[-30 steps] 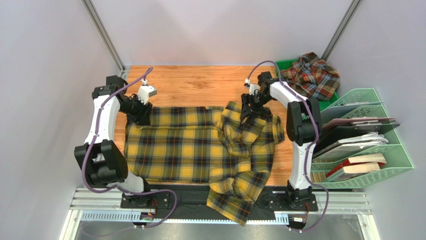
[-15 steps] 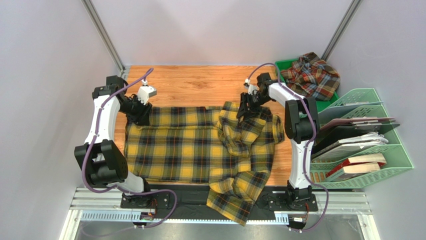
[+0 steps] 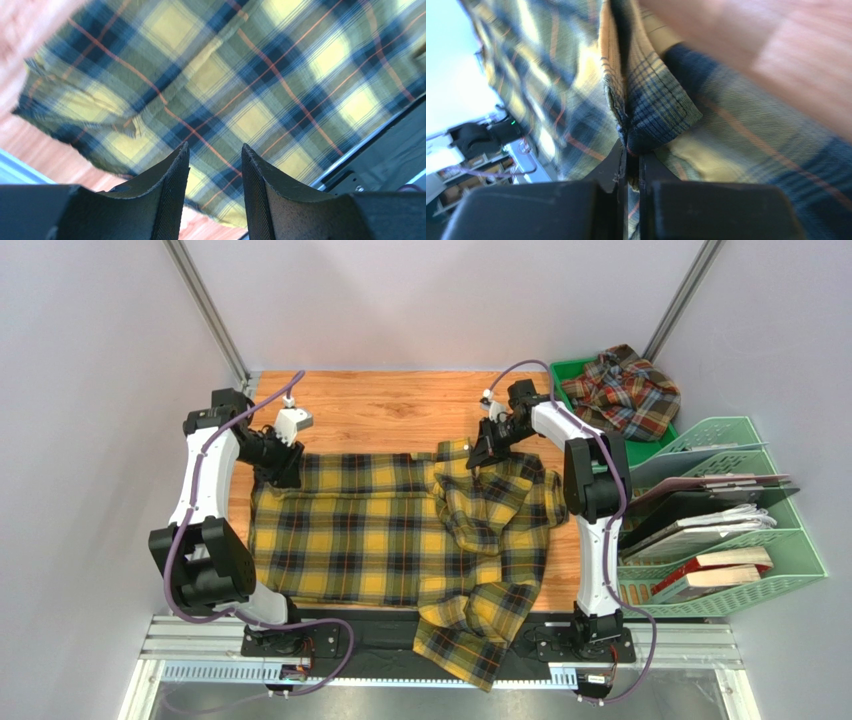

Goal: Fold and stack the long sleeve shirts
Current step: Fold the shirt

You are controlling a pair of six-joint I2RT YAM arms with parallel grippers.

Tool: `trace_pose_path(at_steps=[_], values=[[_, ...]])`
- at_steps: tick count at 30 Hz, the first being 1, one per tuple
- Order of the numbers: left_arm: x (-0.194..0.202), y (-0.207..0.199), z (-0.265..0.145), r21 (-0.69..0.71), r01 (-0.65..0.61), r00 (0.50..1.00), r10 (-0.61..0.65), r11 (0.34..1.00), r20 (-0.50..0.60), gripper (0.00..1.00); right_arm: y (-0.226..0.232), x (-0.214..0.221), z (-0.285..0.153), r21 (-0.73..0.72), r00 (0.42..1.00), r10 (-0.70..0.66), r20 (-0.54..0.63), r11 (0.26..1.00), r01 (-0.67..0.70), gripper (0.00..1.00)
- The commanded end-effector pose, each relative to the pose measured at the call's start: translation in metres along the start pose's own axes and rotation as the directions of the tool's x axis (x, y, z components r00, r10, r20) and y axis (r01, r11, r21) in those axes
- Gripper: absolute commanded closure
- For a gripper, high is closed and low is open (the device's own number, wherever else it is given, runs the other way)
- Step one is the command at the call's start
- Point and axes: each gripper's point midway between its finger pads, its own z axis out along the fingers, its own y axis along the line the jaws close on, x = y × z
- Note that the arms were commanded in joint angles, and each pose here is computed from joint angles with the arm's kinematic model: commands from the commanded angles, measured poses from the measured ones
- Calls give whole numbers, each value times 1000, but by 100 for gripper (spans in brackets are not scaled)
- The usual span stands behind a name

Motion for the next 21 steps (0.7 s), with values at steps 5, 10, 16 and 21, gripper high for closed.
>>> trace_pose_path(at_steps=[5, 10, 16, 21], values=[[-80, -50, -64, 31, -166, 917, 143, 986, 372, 50, 153, 32, -84, -167, 904, -406, 134, 890, 424, 100], [-94, -84, -92, -16, -295, 836, 266, 955, 480, 46, 206, 85, -111, -150, 794, -580, 183, 781, 606, 100], [-93, -149, -112, -75, -512, 671, 453, 856, 587, 30, 220, 165, -121, -81, 581, -797, 165, 576, 813, 100], [-72, -230, -110, -27, -687, 541, 536, 726, 648, 1, 226, 200, -122, -36, 451, -876, 169, 452, 891, 100]])
